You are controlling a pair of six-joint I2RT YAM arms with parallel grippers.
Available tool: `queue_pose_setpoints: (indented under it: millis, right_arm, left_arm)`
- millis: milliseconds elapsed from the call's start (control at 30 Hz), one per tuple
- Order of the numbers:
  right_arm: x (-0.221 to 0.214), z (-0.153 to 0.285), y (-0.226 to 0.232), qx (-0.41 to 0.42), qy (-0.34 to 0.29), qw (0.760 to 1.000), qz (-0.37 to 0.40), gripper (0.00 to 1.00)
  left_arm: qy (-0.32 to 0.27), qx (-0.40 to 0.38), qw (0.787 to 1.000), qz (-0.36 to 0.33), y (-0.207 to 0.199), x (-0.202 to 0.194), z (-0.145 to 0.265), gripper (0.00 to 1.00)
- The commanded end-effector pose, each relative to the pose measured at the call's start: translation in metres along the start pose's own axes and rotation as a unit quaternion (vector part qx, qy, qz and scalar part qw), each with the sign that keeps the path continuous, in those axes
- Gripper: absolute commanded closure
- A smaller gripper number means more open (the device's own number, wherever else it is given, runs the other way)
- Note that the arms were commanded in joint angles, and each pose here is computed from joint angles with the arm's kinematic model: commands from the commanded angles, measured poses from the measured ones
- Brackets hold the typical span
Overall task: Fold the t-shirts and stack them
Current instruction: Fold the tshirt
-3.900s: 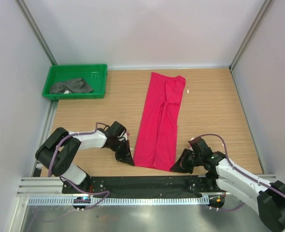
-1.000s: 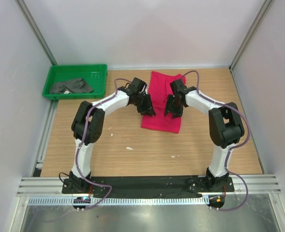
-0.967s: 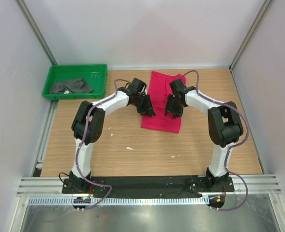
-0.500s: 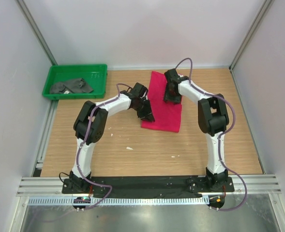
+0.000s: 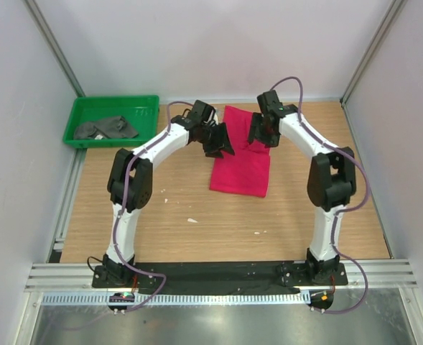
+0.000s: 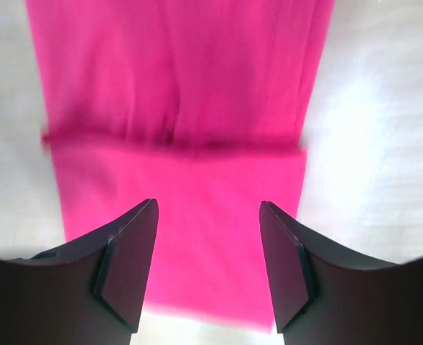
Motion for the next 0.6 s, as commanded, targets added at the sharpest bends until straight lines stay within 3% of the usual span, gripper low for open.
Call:
queue_pose_setpoints:
  millis: [0, 33, 67, 133, 267, 367, 567]
  right_arm:
    - [-0.026, 0.043, 0.006, 0.099, 0.026, 0.995, 0.009, 0.35]
    - [-0.029, 0.061, 0.005, 0.123, 0.017, 0.992, 0.010, 0.36]
    - [-0.048, 0.051, -0.006, 0.132, 0.036, 0.991, -0.001, 0.37]
    - [-0.070, 0.057, 0.004, 0.217, 0.071, 0.974, -0.010, 0.46]
    - [-0.120, 0.041, 0.015, 0.327, 0.169, 0.929, -0.030, 0.79]
    - [-0.131, 0.035, 0.016, 0.345, 0.177, 0.921, -0.039, 0.87]
    - [-0.159, 0.012, -0.021, 0.286, 0.209, 0.934, -0.059, 0.88]
  left_arm:
    - [0.033, -0.017, 0.999, -0.009, 0.013, -0.008, 0.005, 0.48]
    - [0.034, -0.025, 0.999, -0.017, 0.010, -0.010, 0.010, 0.50]
    - [0.049, -0.050, 0.997, -0.017, 0.005, -0.016, 0.012, 0.53]
    - [0.057, -0.074, 0.996, -0.013, 0.007, -0.026, 0.009, 0.59]
    - [0.083, -0.070, 0.994, 0.010, 0.023, -0.045, -0.001, 0.70]
    - [0.098, -0.061, 0.993, 0.017, 0.035, -0.054, -0.010, 0.70]
    - [0.130, 0.015, 0.991, 0.037, 0.077, -0.077, -0.017, 0.72]
Point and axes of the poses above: each gripper's point midway between its finger pads, its own z axis back along the fingers, its own y axis along the line the jaws close on, x = y × z, the point moved 4 cm from there along z, back along the fingers
